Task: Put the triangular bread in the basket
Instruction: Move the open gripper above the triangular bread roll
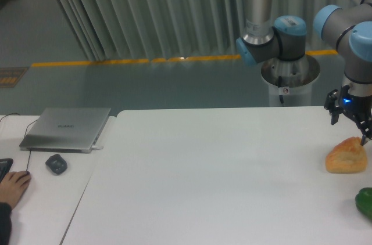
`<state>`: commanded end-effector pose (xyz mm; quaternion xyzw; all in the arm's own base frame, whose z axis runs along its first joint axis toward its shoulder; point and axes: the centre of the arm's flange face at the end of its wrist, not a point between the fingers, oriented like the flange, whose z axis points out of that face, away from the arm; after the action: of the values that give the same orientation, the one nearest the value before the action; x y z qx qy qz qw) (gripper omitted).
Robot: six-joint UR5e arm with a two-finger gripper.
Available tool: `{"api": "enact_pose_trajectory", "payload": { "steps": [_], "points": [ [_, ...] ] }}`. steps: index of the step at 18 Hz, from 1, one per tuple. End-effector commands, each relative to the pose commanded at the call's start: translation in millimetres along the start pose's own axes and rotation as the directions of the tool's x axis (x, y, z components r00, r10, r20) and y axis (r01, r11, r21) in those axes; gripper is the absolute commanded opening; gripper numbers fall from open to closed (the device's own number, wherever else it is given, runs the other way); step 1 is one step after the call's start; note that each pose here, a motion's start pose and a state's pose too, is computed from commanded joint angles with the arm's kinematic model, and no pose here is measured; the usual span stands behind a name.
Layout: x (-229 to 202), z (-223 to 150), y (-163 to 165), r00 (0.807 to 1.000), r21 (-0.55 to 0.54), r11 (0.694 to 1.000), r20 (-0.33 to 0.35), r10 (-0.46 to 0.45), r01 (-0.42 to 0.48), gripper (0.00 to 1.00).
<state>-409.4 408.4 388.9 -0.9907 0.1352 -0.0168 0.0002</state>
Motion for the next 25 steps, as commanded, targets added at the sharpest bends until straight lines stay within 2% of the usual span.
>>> {"api": "enact_pose_trajectory", "payload": {
  "steps": [5,7,8,13,22,25],
  "points": [
    [-2.4,-8.4,-4.7,1.0,0.0,1.0,0.022,-0.006,0.006,1.0],
    [2.5,7.2,0.3,1.0,-0.014,1.0,-0.003,-0.024,0.024,1.0],
    [2.6,10.3,3.6,0.999,-0.025,0.999,0.008,-0.035,0.035,1.0],
    [6.1,30.8,25.2,0.998,-0.153,0.986,0.026,-0.055,0.058,1.0],
    [16.5,48.7,22.9,0.999,-0.171,0.984,-0.006,-0.053,0.051,1.0],
    [19.6,59.1,20.5,0.997,-0.179,0.981,-0.018,-0.08,0.076,1.0]
  ]
}}
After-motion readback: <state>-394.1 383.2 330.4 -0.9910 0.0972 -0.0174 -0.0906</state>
